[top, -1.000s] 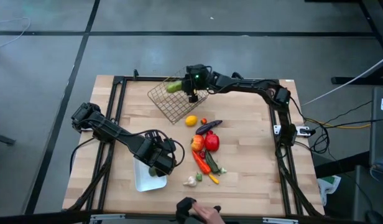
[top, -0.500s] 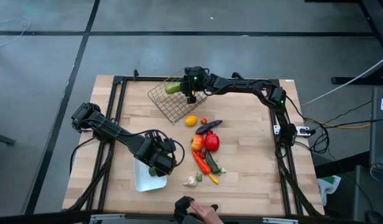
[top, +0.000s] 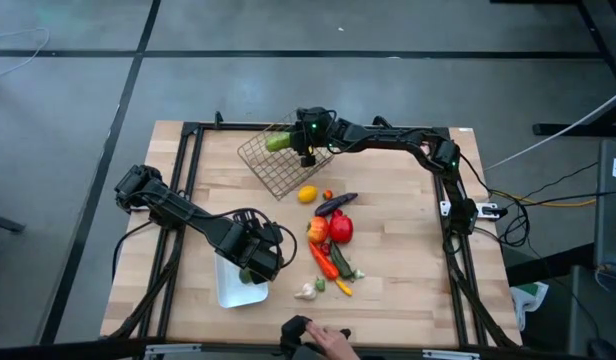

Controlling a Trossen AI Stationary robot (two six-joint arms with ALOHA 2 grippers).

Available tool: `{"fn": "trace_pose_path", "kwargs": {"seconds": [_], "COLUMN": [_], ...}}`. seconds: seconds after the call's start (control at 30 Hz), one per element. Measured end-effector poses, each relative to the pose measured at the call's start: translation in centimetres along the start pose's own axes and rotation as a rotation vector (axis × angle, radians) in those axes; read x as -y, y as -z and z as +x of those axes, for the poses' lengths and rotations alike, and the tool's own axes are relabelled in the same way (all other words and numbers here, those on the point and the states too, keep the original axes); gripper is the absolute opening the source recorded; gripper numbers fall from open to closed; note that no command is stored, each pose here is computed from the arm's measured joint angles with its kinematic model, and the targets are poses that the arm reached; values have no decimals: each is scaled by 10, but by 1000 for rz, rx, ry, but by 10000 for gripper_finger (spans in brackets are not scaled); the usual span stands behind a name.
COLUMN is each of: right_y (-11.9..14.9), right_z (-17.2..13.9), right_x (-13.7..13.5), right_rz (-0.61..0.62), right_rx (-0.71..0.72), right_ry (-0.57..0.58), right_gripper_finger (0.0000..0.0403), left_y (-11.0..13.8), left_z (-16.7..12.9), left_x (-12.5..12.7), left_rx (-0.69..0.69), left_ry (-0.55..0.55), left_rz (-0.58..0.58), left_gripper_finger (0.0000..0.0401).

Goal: Sort produce into baskets
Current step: Put the green cucumber into the gold wire basket

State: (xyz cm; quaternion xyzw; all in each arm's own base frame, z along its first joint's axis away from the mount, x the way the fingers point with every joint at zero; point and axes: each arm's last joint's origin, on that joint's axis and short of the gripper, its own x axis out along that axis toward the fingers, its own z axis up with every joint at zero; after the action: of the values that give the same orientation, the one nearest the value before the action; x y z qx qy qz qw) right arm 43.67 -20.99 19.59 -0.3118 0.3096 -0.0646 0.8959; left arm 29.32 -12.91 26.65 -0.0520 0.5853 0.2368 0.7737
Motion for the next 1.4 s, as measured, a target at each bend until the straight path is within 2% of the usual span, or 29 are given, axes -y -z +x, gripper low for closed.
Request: {"fn": "trace_pose_path", "kwargs": {"seconds": [0.53,0.83,1.07,1.3,1.4], "right_y": [-1,-5,-8,-7,-6], "right_z": [0,0,0,0,0], "right_x": [0,-5,-9,-9,-9], "right_rz": [26,271,397,428,433], "right_rx": [-2,-77,-88,-106,-115], "right_ry": [10,85,103,119,113], "right_gripper_finger": [193,193,193,194,209], "left_y": [0,0,0,0,0], "left_z": [0,0,0,0,0], "left_x": [0,0,0,0,0], "left_rx": [0,1,1,1,10], "left_ry": [1,1,1,1,-7], "left_rz": [-6,-26,-27,-12,-12], "left_gripper_finger": [269,269,269,269,269]}}
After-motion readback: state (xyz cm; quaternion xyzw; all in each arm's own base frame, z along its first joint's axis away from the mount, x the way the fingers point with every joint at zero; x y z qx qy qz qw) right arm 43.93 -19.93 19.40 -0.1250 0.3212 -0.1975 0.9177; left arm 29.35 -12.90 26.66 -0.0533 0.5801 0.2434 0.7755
